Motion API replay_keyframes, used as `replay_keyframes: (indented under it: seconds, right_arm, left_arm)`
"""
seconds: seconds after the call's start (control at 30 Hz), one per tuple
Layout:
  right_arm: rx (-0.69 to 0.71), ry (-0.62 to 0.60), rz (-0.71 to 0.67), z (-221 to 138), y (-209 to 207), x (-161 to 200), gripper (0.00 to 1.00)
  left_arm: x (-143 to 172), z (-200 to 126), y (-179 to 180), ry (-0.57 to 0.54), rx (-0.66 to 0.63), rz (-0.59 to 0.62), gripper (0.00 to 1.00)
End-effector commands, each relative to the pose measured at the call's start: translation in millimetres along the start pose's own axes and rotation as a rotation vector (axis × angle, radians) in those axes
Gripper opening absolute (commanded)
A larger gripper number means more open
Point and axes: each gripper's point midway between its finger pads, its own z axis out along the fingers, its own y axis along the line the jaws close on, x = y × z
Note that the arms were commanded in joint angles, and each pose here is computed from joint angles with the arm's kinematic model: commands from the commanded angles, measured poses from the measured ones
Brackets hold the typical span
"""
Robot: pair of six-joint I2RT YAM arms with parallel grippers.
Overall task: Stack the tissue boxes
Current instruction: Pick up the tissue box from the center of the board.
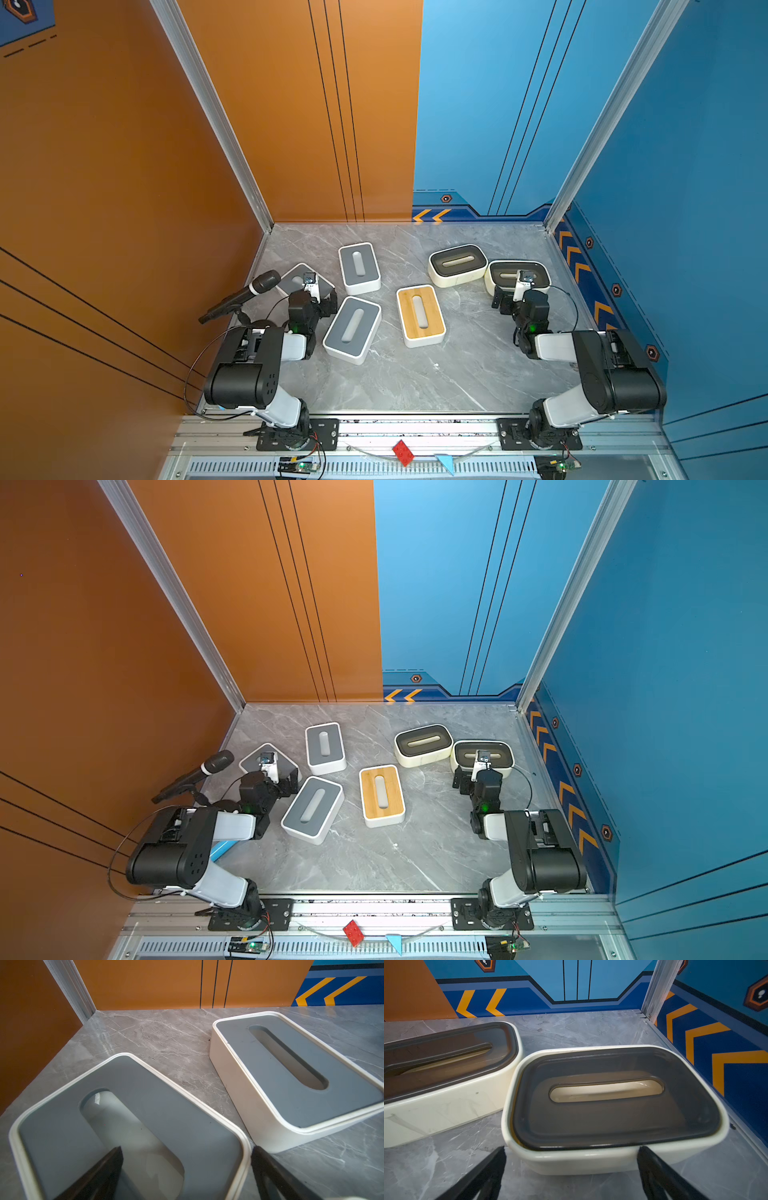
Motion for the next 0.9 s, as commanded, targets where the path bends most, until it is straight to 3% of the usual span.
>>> replay_keyframes:
  seconds: [0.0,0.87]
  right_arm:
    - [0.015,-0.021,-0.011,2.8,-0.8,-7.5,1.00]
    - [0.030,-0.032,-0.026,0.6,0.4,-7.7,1.00]
  left_arm:
    - [-9.6,3.4,6.7,-0.026,-0.032,-0.003,0.98]
    - [-9.6,1.3,-4.2,-0.034,0.045,0.011,0.98]
